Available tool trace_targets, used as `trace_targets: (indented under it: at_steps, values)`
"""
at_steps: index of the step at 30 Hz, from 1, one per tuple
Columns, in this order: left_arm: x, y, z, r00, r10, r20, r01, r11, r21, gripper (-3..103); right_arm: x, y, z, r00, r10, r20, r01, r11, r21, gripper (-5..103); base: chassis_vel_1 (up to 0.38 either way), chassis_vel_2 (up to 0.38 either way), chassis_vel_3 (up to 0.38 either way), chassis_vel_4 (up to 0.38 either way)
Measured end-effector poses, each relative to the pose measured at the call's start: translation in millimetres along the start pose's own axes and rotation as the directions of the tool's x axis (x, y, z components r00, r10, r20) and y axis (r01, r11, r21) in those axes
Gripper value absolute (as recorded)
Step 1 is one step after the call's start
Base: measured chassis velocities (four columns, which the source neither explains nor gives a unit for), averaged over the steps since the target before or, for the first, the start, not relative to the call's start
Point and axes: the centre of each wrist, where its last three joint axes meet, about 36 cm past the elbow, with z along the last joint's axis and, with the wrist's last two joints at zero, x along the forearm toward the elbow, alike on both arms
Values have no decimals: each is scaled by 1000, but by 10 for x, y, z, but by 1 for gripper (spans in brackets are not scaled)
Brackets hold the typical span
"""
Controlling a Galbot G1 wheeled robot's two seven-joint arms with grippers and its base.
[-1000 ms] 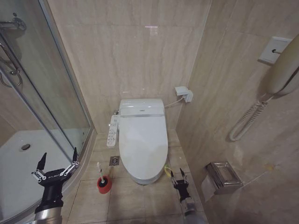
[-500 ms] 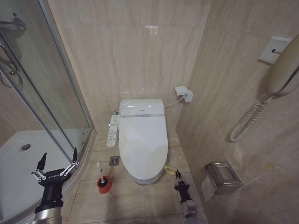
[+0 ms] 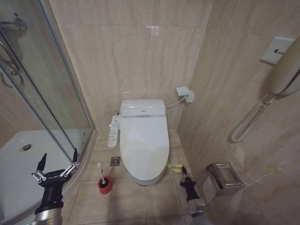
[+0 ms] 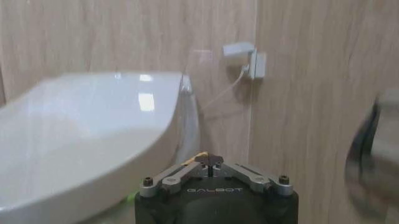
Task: Open the toilet lid, clean the toilet bowl with a toilet brush, close the toilet lid, and flush.
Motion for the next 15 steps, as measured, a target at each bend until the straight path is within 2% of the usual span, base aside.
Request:
trace_targets:
  at_steps: [3, 4, 8, 9, 12, 15]
  values:
    - [0, 0, 0, 1000, 0, 0, 0, 1000, 0, 100, -92, -107, -656, 997, 12, 71, -9, 999, -40, 0, 0, 0, 0, 0]
    - [0, 0, 0, 1000, 0, 0, 0, 1000, 0, 100, -92, -107, -656, 997, 12, 71, -9, 999, -40, 0, 0, 0, 0, 0]
    - [0, 0, 0, 1000, 0, 0, 0, 1000, 0, 100, -211, -167, -1504, 989, -19, 149, 32, 996, -83, 0, 0, 0, 0, 0]
    - [0, 0, 0, 1000, 0, 0, 0, 1000, 0, 100, -211, -167, -1504, 989, -19, 149, 32, 996, -83, 0, 0, 0, 0, 0]
    - [0, -1, 0, 1000, 0, 0, 0, 1000, 0, 100, -398, -142, -1911, 979, -47, 200, 71, 991, -112, 0, 0, 0, 0, 0]
    - [0, 0, 0, 1000, 0, 0, 0, 1000, 0, 100, -541, -92, -2032, 973, -59, 225, 92, 986, -136, 0, 0, 0, 0, 0]
